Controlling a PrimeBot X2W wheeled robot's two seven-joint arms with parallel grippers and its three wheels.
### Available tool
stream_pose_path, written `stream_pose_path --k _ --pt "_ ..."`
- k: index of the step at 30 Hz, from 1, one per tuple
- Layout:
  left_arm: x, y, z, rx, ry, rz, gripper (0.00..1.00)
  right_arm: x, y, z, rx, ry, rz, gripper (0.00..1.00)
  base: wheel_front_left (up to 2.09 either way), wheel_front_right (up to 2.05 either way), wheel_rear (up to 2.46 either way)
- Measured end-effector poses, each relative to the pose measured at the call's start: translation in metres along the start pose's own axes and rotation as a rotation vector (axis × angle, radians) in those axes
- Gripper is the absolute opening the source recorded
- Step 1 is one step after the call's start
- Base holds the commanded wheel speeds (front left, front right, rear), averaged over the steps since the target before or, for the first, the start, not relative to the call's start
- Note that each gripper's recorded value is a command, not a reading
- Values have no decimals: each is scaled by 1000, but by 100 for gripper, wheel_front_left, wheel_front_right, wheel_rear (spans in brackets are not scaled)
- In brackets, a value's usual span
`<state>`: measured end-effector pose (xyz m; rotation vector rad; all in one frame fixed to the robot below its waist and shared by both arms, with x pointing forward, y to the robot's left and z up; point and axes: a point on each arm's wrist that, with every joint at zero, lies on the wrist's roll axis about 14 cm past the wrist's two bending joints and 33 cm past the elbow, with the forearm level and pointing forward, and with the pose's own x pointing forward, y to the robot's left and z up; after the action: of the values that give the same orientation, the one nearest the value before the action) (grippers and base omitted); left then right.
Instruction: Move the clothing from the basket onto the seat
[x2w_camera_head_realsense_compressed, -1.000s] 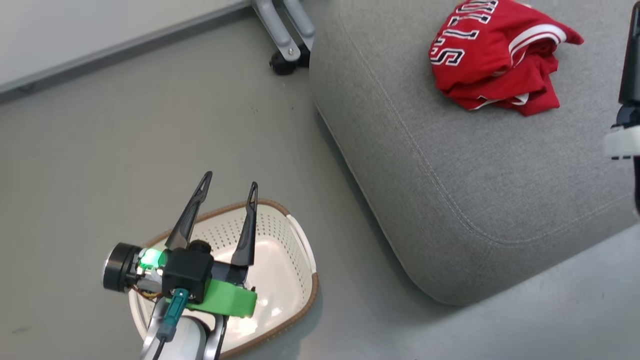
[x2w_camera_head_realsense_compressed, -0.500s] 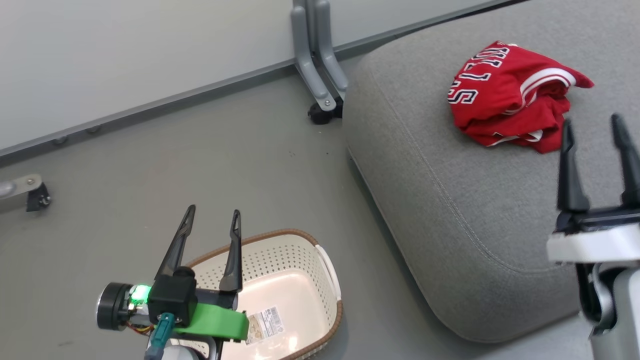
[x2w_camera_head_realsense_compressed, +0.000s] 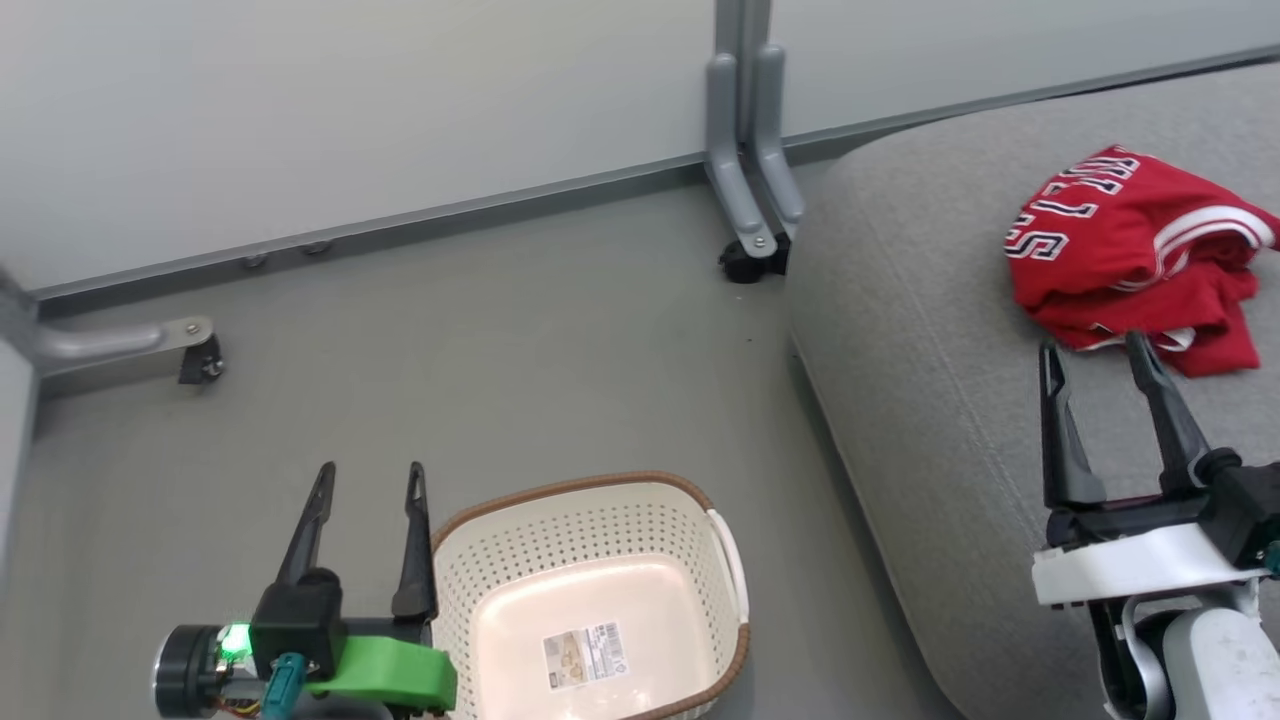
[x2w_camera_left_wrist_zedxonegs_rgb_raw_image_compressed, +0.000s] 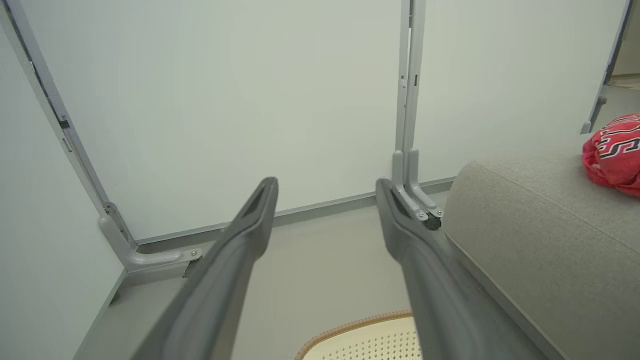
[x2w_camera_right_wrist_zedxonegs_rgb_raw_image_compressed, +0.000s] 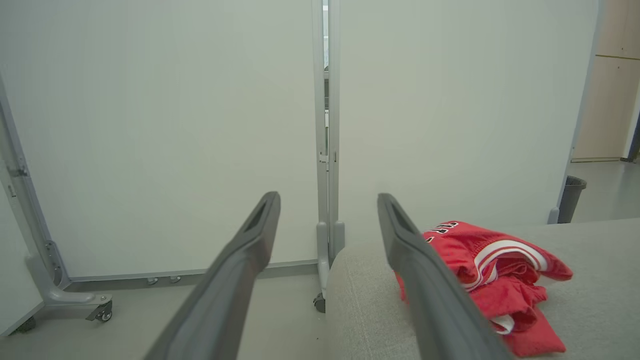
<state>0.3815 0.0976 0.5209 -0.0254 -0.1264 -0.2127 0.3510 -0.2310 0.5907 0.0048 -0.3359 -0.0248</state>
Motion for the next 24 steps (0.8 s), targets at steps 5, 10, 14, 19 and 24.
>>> stream_pose_path --k 5,10,14,19,24 --pt "-18 25 -4 7 21 85 100 6 24 -10 37 21 57 100 0 0 0" --pt "-38 47 -8 9 38 165 100 8 51 -23 68 54 125 100 0 0 0" --pt "-52 62 -9 4 47 226 100 9 72 -27 90 66 181 100 0 0 0" --pt "-65 74 -7 -1 40 277 100 11 94 -27 124 68 239 100 0 0 0" --pt "-73 78 -6 0 37 294 100 10 102 -28 126 73 264 100 0 0 0"
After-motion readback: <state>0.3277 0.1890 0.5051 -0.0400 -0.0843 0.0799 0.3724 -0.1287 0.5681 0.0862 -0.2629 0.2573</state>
